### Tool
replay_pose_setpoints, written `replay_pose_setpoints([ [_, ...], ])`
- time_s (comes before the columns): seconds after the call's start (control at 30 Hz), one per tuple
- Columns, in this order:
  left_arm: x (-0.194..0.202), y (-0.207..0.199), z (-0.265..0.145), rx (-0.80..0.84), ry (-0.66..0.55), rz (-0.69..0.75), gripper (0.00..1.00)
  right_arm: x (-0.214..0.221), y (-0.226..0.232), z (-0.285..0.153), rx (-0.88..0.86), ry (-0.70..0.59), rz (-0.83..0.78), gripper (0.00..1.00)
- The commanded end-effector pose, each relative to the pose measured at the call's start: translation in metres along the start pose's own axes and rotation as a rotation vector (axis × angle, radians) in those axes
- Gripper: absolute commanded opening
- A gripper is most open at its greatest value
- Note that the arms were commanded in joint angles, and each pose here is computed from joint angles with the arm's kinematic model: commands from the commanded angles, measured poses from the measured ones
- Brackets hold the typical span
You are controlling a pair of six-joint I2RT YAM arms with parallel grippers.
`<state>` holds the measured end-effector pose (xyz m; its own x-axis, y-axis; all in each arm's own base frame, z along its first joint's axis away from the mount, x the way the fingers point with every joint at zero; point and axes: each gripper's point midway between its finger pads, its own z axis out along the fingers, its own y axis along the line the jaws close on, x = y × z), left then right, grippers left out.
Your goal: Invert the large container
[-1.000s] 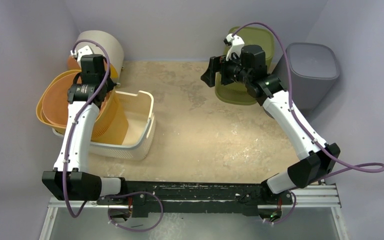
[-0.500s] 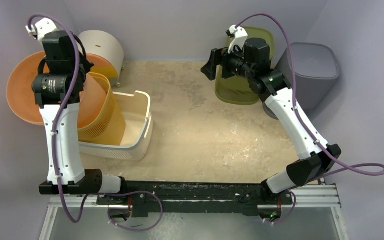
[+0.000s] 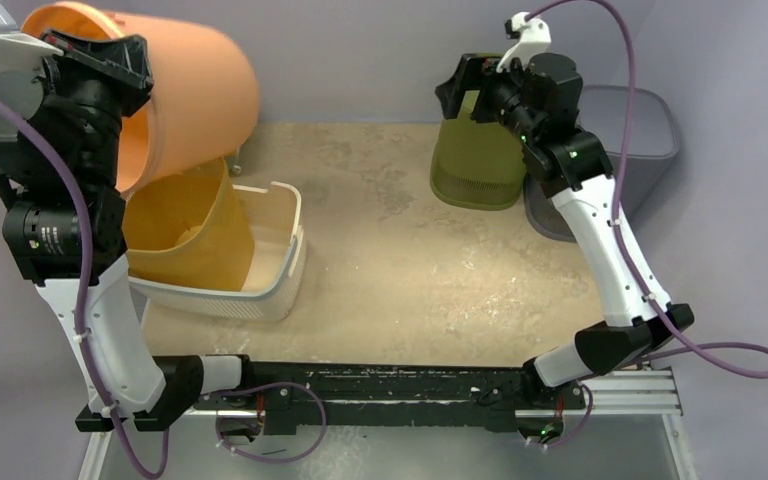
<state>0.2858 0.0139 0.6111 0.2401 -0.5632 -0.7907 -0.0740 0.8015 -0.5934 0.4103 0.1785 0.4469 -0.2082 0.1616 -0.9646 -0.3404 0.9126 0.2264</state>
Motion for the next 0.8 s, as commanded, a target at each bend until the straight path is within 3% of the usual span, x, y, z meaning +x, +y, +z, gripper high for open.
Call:
replay_pose_setpoints([
  [0.0, -0.059, -0.090, -0.028, 0.407, -0.144, -0.166, 0.00, -0.065, -0.020, -0.024, 0.092, -0.209, 0.047, 1.00],
  [0.23, -0.070, -0.142, -0.046, 0.702, -0.104, -0.370, 0.00, -0.107, -0.055, -0.035, 0.174, -0.318, 0.053, 1.00],
  [0.43, -0.033, -0.148, -0.031, 0.849, 0.038, -0.589, 0.00, -0.146, -0.071, -0.040, 0.191, -0.397, 0.037, 1.00],
  [0.57, 0.019, -0.136, -0.009, 0.860, 0.154, -0.697, 0.00, -0.162, -0.064, -0.037, 0.146, -0.421, 0.032, 1.00],
  [0.77, 0.149, -0.160, 0.001, 0.778, 0.404, -0.700, 0.00, -0.173, -0.060, -0.035, 0.118, -0.439, 0.015, 1.00],
])
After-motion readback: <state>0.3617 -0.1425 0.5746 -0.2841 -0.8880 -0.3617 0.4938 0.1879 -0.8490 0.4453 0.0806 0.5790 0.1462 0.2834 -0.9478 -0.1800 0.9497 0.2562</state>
